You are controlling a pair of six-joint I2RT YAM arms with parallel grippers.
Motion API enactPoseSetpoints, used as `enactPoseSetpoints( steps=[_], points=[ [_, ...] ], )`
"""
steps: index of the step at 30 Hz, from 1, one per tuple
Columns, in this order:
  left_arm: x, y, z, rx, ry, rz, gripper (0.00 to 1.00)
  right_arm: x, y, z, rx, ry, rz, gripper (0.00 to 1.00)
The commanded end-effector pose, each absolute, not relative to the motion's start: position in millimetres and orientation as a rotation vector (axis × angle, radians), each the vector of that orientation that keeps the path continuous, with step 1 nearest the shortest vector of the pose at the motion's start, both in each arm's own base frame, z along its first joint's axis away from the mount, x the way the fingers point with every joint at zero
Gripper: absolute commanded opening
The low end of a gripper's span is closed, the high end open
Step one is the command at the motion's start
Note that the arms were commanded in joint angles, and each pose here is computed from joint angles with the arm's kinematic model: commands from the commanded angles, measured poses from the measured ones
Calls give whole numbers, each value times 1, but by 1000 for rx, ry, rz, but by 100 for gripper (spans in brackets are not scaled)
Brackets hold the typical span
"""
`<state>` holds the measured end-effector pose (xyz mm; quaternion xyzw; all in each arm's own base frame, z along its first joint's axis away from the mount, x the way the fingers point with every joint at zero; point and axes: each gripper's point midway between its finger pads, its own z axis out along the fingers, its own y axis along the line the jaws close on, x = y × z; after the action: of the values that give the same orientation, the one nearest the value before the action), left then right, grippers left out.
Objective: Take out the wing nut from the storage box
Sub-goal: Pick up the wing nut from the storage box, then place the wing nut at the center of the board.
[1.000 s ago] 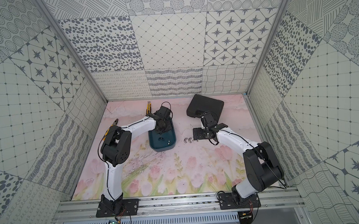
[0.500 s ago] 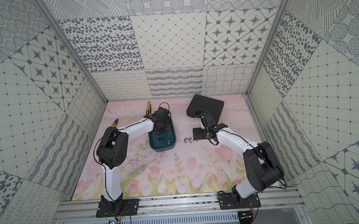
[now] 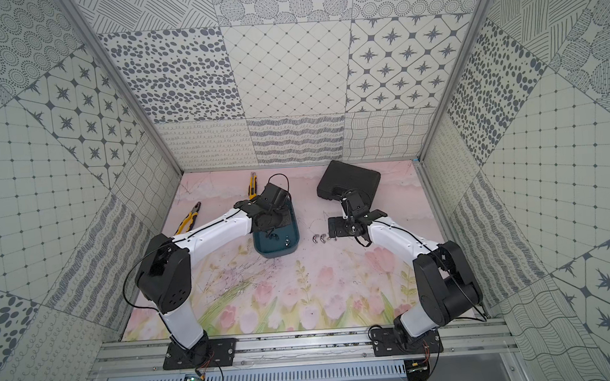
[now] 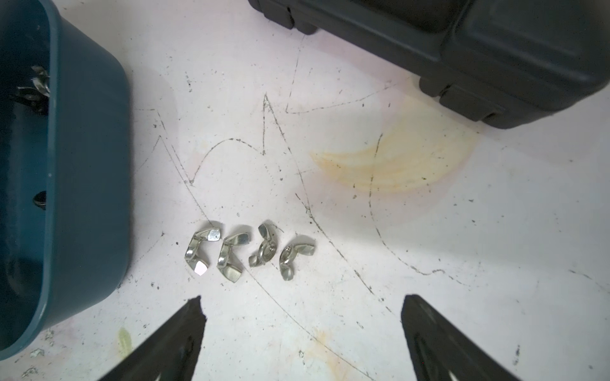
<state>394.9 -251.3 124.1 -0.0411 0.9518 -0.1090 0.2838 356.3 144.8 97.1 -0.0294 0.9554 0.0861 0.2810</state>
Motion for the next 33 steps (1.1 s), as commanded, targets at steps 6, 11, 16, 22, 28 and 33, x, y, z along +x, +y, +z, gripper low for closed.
enactPoseSetpoints(
  steps=[6, 11, 16, 22, 28, 33],
  points=[
    [347, -306, 129, 136, 2546, -307, 4, 359, 109, 106, 65, 2499, 188, 97],
    [338, -346, 123, 234, 2560, -359, 4, 352, 82, 107, 168, 2483, 169, 97],
    [334, -391, 115, 297, 2579, -441, 4, 347, 66, 110, 224, 2461, 150, 97],
    [333, -434, 90, 342, 2635, -528, 3, 346, 54, 122, 264, 2428, 142, 97],
    [340, -453, 74, 369, 2646, -541, 3, 344, 54, 126, 263, 2417, 163, 97],
    [345, -463, 57, 363, 2662, -543, 3, 343, 54, 123, 264, 2423, 164, 97]
  ],
)
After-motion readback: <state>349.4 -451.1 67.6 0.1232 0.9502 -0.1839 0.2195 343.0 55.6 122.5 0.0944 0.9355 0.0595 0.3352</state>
